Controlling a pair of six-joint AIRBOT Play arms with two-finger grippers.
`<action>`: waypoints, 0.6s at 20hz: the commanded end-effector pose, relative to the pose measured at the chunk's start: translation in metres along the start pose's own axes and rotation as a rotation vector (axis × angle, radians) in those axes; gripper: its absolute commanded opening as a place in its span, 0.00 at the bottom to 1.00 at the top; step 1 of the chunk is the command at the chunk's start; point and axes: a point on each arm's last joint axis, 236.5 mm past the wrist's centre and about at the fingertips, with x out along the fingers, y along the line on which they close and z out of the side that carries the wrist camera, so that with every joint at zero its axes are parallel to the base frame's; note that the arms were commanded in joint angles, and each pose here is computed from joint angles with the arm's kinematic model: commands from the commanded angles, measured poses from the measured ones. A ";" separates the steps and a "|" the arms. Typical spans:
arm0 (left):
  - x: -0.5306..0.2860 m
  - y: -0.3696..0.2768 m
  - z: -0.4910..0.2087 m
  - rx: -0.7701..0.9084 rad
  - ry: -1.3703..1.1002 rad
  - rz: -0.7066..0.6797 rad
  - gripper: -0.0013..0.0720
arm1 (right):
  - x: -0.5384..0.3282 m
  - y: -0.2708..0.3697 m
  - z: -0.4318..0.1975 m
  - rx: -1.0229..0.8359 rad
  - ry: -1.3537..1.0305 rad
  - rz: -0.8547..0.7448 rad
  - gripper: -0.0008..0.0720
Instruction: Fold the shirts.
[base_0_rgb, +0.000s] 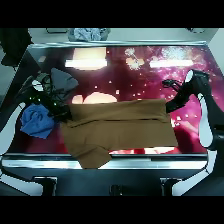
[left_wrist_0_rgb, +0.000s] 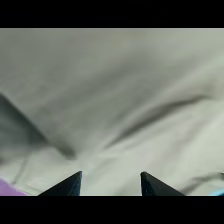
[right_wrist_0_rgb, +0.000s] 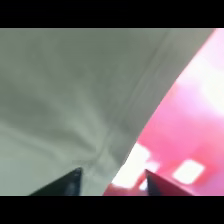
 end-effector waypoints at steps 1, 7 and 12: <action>-0.031 -0.006 -0.004 0.006 -0.074 -0.040 0.63 | -0.034 0.004 -0.033 0.086 -0.006 0.076 0.79; 0.006 0.009 -0.091 -0.083 -0.093 -0.059 0.64 | -0.077 -0.021 -0.107 0.316 -0.121 0.092 0.79; 0.080 -0.005 -0.177 -0.133 -0.018 -0.170 0.64 | -0.055 -0.004 -0.109 0.323 -0.125 0.166 0.79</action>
